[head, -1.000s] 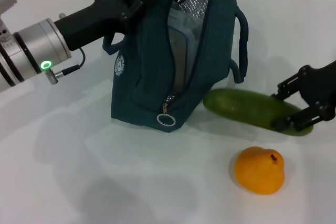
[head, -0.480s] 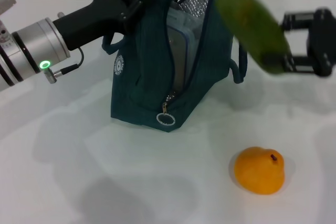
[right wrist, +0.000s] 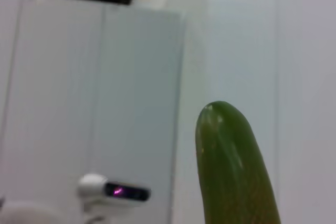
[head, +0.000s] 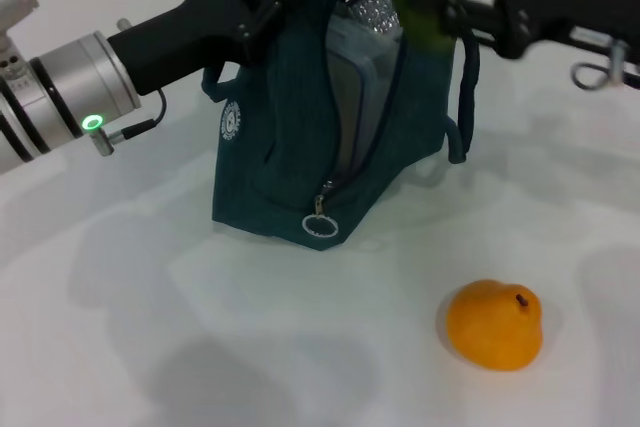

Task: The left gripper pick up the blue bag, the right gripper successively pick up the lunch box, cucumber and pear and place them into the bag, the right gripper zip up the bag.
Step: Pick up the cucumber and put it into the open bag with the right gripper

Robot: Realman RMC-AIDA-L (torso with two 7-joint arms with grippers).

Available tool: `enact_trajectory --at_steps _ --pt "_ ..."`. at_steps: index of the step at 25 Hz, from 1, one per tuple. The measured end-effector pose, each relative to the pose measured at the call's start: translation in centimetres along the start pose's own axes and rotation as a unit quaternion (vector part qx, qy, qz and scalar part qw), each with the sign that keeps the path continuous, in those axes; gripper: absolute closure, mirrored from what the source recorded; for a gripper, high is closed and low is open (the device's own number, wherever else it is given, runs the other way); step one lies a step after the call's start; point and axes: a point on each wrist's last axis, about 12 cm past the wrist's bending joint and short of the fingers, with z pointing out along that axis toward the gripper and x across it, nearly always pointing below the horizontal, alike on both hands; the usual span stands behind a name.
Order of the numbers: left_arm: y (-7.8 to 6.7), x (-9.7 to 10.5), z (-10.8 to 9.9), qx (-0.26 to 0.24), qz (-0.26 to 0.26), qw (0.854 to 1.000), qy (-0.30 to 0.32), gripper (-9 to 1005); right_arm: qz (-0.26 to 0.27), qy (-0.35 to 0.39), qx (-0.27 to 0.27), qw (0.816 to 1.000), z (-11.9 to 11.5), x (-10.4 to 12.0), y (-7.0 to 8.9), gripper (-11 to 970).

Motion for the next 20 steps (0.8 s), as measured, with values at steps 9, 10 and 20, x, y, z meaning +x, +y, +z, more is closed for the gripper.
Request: enact_trajectory --at_steps 9,10,20 --pt "-0.5 0.0 0.1 0.015 0.008 1.000 -0.005 955 0.087 0.005 0.006 0.996 1.6 0.1 -0.6 394" --pt "-0.5 0.0 0.1 0.018 0.009 1.000 -0.007 955 0.100 0.011 0.001 0.995 1.5 0.0 -0.7 394" --pt "-0.6 0.0 -0.2 0.022 0.018 1.000 -0.010 955 0.163 0.073 -0.026 0.984 2.1 0.6 -0.6 390"
